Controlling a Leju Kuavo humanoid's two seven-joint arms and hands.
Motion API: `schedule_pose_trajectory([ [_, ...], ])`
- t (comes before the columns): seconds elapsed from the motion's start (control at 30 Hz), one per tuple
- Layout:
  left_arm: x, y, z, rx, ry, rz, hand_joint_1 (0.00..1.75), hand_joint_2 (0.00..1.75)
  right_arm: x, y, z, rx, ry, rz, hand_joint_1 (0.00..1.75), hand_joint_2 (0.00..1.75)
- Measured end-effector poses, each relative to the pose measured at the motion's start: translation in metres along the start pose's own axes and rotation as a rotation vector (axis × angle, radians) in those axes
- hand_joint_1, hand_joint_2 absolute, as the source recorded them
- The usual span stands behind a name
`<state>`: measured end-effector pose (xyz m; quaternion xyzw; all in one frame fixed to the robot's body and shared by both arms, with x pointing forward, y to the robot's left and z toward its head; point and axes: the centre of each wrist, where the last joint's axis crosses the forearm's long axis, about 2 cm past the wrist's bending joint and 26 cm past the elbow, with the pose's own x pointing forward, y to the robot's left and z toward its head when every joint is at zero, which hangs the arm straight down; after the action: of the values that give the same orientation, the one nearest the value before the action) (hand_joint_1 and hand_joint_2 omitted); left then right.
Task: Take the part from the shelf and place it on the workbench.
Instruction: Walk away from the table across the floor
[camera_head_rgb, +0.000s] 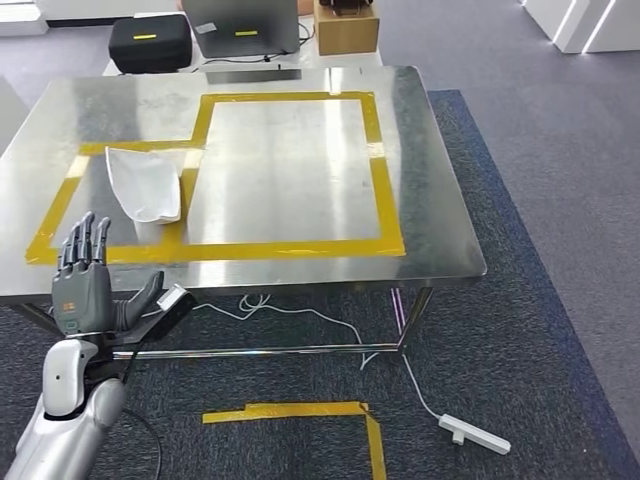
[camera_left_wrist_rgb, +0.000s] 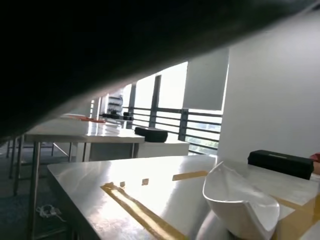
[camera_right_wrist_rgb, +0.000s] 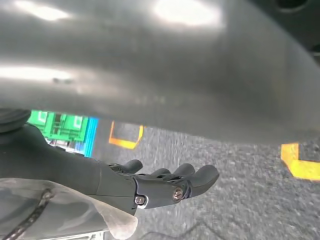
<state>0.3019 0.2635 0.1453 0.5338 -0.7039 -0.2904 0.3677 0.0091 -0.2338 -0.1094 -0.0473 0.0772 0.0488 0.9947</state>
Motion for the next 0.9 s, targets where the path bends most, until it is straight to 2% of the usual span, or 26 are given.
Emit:
schedule_pose_trajectory([
  [0.7, -0.008, -0.024, 0.035, -0.173, 0.085, 0.034, 0.00, 0.00, -0.006, -0.003, -0.002, 0.038, 0.005, -0.088, 0.00, 0.00],
  [0.8, -0.008, -0.039, 0.052, -0.255, 0.137, 0.048, 0.00, 0.00, -0.005, -0.005, -0.002, 0.037, -0.001, -0.082, 0.00, 0.00],
  [0.9, -0.011, -0.057, 0.079, -0.330, 0.225, 0.075, 0.00, 0.00, -0.001, -0.007, -0.002, 0.028, -0.001, -0.063, 0.00, 0.00],
])
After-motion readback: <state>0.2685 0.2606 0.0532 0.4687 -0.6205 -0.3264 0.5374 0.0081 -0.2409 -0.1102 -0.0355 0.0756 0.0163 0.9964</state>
